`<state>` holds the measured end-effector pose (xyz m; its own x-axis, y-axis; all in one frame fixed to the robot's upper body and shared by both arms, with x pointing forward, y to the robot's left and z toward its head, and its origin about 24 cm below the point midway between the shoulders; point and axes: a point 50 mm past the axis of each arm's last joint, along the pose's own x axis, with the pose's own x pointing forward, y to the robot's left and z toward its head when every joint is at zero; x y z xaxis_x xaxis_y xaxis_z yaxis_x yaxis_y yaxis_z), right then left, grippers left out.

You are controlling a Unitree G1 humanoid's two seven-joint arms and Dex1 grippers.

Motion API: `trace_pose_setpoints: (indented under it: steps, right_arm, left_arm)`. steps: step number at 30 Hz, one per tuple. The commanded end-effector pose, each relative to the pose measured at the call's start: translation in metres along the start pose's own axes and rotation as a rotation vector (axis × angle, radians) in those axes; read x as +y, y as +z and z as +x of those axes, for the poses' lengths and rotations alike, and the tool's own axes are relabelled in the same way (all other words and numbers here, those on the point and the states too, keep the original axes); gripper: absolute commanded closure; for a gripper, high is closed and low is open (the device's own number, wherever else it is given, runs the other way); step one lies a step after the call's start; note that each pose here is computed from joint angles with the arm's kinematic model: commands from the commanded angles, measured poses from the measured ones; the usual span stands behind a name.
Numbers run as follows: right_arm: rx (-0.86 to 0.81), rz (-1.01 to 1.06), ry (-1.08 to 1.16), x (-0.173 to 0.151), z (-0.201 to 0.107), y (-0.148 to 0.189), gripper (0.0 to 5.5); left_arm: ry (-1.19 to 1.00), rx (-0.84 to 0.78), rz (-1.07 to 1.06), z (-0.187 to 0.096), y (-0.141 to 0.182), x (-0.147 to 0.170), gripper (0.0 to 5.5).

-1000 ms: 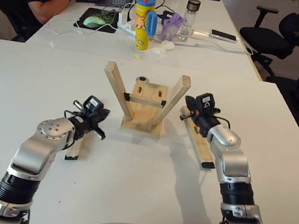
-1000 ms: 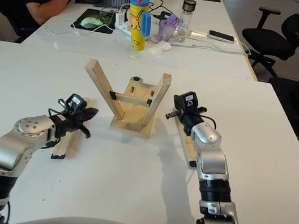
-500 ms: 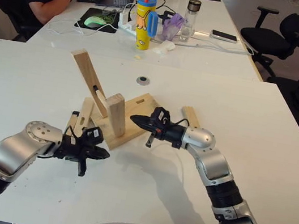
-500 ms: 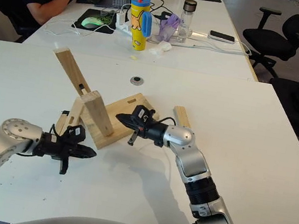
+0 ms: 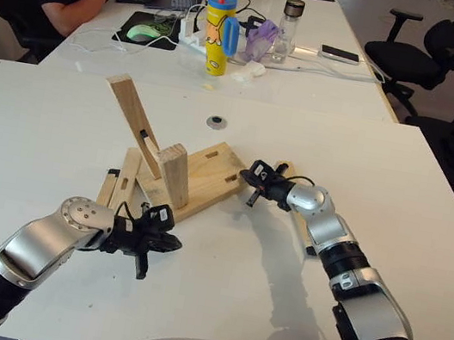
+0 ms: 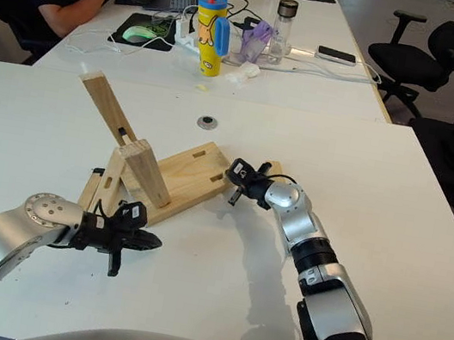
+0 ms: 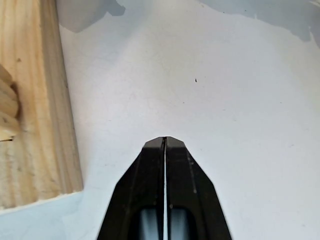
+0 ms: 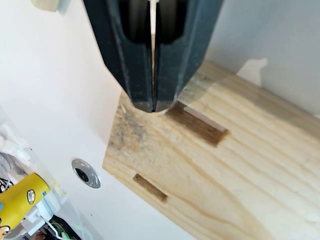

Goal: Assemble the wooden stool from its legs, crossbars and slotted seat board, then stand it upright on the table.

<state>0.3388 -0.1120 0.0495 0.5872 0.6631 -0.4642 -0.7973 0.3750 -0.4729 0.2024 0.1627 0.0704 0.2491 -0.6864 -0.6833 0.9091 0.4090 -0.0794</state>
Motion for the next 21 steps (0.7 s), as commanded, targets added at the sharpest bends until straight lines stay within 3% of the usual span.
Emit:
trace_pose_setpoints:
  steps: [1, 4, 7, 12, 21]
  right_arm:
    - [0.222, -0.142, 0.246, 0.018, 0.003, -0.020, 5.50]
    - [0.418, -0.196, 0.491, 0.033, -0.015, -0.044, 5.50]
    - [0.473, -0.138, 0.660, 0.047, -0.033, -0.052, 5.50]
    - [0.331, 0.006, 0.755, 0.073, -0.037, -0.035, 5.50]
    - [0.013, 0.085, 0.606, 0.086, -0.007, 0.016, 5.50]
  left_arm:
    - [0.147, 0.104, 0.033, 0.000, -0.008, 0.014, 5.48]
    - [0.266, 0.126, 0.052, -0.001, -0.006, 0.028, 5.48]
    - [0.413, 0.157, 0.063, 0.004, -0.010, 0.048, 5.48]
    - [0.484, 0.158, 0.053, 0.025, -0.012, 0.062, 5.48]
    - [0.528, 0.045, 0.046, 0.052, 0.024, 0.086, 5.48]
